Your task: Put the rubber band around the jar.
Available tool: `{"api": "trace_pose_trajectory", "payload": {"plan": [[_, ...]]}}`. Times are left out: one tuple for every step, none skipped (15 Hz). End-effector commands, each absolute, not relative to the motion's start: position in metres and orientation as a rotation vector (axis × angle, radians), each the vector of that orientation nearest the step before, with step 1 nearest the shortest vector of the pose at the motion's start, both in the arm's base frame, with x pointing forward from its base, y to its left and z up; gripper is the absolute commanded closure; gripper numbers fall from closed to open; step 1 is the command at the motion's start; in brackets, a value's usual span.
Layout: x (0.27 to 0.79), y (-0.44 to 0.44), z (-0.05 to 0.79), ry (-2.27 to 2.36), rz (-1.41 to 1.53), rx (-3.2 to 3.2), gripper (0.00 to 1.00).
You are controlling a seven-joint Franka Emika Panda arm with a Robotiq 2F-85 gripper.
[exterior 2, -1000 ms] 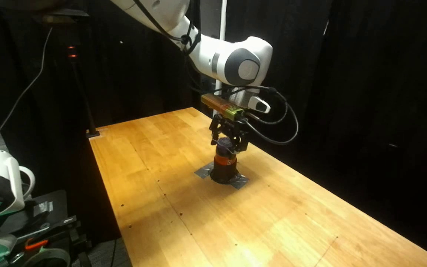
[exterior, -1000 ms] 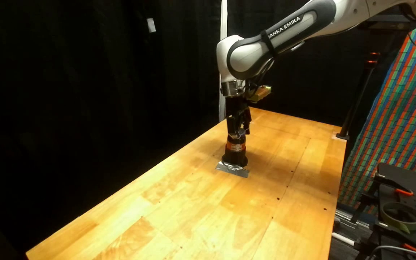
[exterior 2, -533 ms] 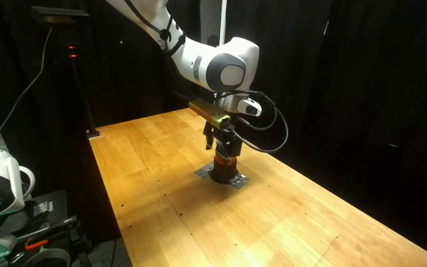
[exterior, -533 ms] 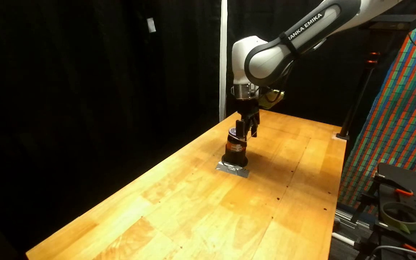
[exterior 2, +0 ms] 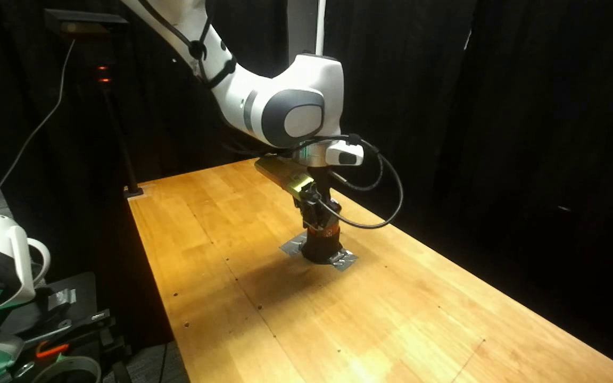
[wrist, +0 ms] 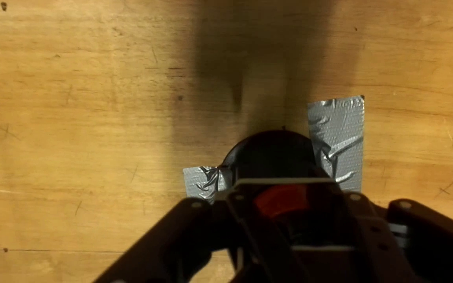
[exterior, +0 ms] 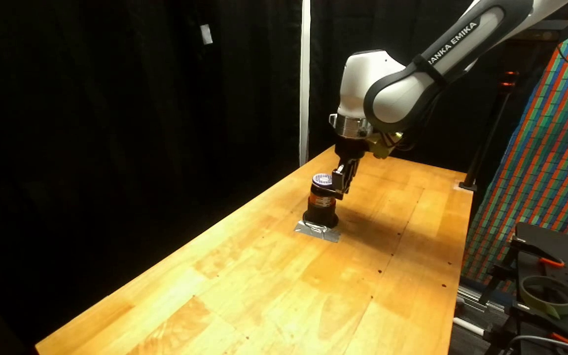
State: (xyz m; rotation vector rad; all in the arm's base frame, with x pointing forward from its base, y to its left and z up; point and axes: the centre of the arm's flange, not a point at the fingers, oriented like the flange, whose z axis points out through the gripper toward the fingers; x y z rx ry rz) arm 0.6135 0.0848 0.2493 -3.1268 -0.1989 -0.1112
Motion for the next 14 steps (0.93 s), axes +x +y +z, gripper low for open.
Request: {"api": "trace_pose_trajectory", "payload": {"plan": [[0.580,0.080,0.257,-0.201,-0.246,-3.151,0.81],[0.577,0.080,0.258,-0.202,-0.284,-3.151,0.82],[0.573,0.080,0.258,-0.206,-0.315,-3.151,0.86],[0.570,0.079,0.257,-0.206,-0.354,-3.152,0.81],[0.567,0.078,0.258,-0.212,-0.399,-3.154,0.79],[0.564,0.077,0.258,-0.221,-0.445,-3.151,0.79],[0.560,0.076,0.257,-0.231,-0.504,-3.146,0.78],[0.556,0.076,0.257,-0.252,-0.555,-3.140,0.78],[0.551,0.076,0.254,-0.268,-0.626,-3.132,0.78],[0.547,0.076,0.252,-0.286,-0.691,-3.120,0.79],[0.543,0.076,0.250,-0.303,-0.753,-3.104,0.79],[0.539,0.077,0.248,-0.323,-0.807,-3.088,0.80],[0.534,0.076,0.246,-0.341,-0.857,-3.069,0.80],[0.530,0.076,0.245,-0.363,-0.905,-3.051,0.80]]}}
